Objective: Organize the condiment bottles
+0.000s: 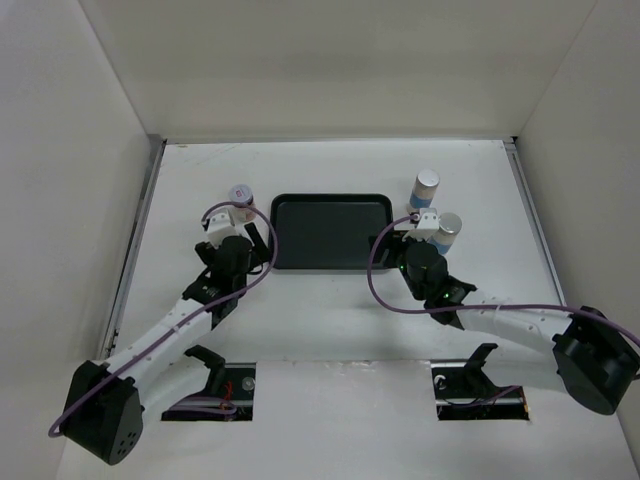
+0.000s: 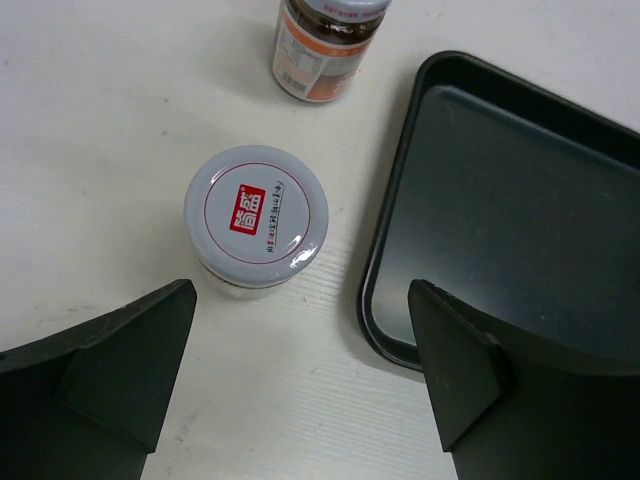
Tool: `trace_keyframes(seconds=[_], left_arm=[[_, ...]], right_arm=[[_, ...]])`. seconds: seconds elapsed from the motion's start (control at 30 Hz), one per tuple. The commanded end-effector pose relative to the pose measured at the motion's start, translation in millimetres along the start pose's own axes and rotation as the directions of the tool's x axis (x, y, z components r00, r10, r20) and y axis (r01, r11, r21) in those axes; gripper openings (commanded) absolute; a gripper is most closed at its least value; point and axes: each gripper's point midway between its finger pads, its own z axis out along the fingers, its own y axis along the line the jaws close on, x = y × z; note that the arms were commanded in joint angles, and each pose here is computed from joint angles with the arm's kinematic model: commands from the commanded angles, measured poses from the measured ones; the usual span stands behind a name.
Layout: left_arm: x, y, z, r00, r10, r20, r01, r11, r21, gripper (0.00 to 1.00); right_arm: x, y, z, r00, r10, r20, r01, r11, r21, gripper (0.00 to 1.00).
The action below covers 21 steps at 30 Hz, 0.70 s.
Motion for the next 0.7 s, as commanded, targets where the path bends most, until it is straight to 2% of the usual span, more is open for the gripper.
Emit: trace_keyframes(seconds=[0.0, 0.03, 0.13, 0.3, 0.43, 0.6, 0.67], left_arm=[[-19.6, -20.7, 9.5, 0.999, 0.026, 0.024, -0.027, 0.999, 0.022, 0.93], [-15.3, -21.2, 14.1, 0.999, 0.043, 0.009, -0.044, 0.999, 0.014, 0.94], [-8.2, -17.1, 22.5, 0.998, 0.061, -0.009, -0.061, 0.998, -0.035, 0.93], [-17.7, -6.0, 19.5, 0.995, 0.074, 0.066, -0.065, 0.99, -0.122, 0.93], [-20.9, 5.2, 30.6, 0.995, 0.067, 0.074, -0.054, 0.984, -0.17, 0.93], [-17.7, 2.5, 55.0, 0.996, 0.064, 0.062, -0.051, 0.98, -0.192, 0.82], [-15.2, 0.0, 60.9, 0.996, 0.073, 0.055, -0.061, 0.979, -0.192, 0.72]], right_arm=[[-30.6, 20.3, 0.1, 0.996, 0.049, 0.075, -0.044, 0.997, -0.058, 0.81], [-28.7, 19.9, 0.8, 0.997, 0.042, 0.068, -0.039, 0.998, -0.054, 0.88], [-31.2, 21.3, 0.8, 0.996, 0.045, 0.077, -0.04, 0.998, -0.058, 1.0], [-26.7, 20.9, 2.5, 0.998, 0.033, 0.059, -0.03, 0.998, -0.052, 1.0], [-22.1, 21.7, 5.1, 0.999, 0.027, 0.046, -0.025, 0.998, -0.052, 1.0], [-21.7, 21.7, 4.9, 0.999, 0.027, 0.047, -0.024, 0.998, -0.054, 1.0], [-22.0, 21.1, 4.3, 0.999, 0.024, 0.046, -0.022, 0.998, -0.052, 1.0]])
